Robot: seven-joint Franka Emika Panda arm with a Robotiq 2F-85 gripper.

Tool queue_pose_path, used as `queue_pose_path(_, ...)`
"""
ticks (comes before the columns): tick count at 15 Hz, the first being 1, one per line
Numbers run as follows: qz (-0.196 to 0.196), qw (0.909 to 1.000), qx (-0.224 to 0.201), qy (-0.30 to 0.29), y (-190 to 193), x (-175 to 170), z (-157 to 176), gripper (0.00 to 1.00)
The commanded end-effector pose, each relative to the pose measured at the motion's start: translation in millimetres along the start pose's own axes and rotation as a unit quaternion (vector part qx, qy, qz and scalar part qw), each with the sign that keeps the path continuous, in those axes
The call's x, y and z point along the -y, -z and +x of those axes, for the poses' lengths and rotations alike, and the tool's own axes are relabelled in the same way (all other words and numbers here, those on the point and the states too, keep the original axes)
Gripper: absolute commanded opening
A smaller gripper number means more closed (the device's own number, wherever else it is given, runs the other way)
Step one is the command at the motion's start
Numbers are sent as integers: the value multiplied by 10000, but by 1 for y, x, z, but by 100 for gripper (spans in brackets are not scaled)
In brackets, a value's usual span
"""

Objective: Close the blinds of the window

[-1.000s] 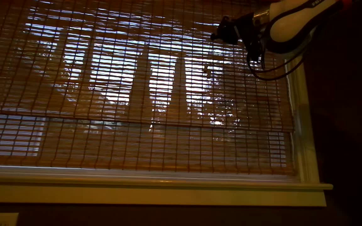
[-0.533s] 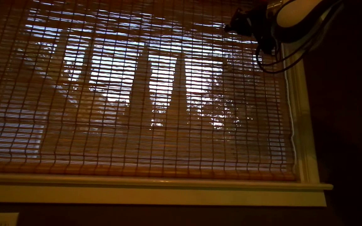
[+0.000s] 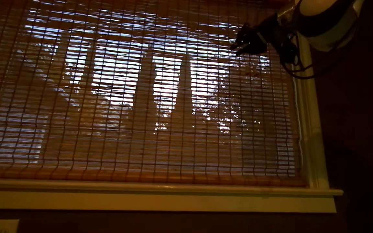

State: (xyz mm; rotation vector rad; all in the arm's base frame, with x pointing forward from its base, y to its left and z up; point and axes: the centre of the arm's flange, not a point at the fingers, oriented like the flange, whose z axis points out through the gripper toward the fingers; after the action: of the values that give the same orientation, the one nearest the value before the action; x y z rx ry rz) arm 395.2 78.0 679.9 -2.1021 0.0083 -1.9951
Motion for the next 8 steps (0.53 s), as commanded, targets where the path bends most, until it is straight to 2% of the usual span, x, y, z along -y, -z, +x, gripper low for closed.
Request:
queue_pose_path(1,-477,9945,927,-70,28,15,-26,69)
queue_pose_path(3,-841,9860,1443,-35,37,19,-37,84)
queue_pose_path(5,-1270,9735,1903,-16,48,23,-43,98)
queue_pose_path(8,-1736,9458,2743,-20,63,31,-57,100)
